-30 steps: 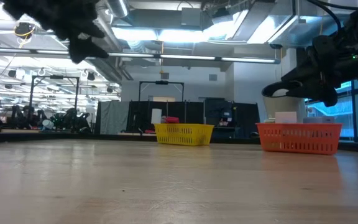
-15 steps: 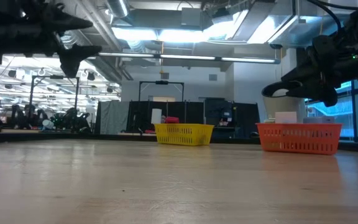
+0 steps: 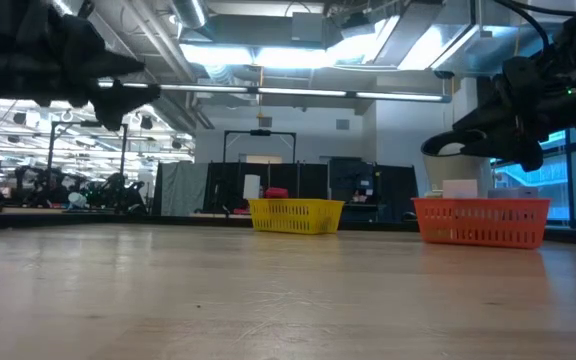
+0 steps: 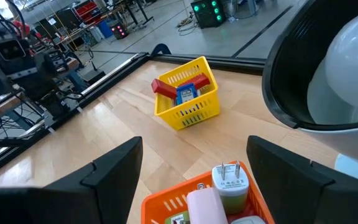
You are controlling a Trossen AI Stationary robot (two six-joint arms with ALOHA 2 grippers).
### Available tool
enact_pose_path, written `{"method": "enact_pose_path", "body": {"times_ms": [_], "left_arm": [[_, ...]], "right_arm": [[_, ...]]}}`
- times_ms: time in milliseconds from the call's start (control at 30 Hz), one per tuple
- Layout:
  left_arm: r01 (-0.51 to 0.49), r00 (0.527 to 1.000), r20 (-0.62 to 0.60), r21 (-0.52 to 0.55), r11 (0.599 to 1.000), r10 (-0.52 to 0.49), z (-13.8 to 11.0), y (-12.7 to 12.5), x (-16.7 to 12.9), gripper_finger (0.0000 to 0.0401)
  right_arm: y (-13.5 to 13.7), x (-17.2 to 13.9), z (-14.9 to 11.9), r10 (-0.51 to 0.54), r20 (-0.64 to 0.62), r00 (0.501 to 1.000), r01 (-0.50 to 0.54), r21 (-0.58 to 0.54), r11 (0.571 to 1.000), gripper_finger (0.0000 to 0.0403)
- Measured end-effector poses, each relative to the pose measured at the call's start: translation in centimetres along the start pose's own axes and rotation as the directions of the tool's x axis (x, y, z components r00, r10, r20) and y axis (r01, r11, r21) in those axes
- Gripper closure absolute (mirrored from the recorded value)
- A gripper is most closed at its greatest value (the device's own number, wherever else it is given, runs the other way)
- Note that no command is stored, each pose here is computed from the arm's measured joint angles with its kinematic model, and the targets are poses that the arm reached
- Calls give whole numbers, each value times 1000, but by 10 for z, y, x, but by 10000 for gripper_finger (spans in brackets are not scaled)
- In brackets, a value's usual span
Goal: Pick & Place Office items
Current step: Return to Home Position
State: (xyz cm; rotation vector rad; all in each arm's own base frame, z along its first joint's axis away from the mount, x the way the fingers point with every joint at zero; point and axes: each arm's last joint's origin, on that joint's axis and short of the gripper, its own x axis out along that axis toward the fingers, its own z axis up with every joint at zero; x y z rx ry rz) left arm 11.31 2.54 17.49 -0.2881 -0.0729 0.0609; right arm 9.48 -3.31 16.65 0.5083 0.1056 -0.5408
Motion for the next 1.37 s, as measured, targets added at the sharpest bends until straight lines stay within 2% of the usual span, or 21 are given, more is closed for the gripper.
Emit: {"method": "enact_pose_path", "body": {"times_ms": [133,267,1367], "left_arm": [[-17,997,-80,85,996,24,-8,2,0,141],[-27,992,-123,79,997,37,-12,4,-1,141],[-30,992,-124,57,998,37,-12,4,-1,141]], "right_arm": [[0,0,0,0,0,1000,0,0,1000,112],[0,0,0,0,0,1000,0,0,1000,112],[0,0,0,0,0,1000,0,0,1000,112]]}}
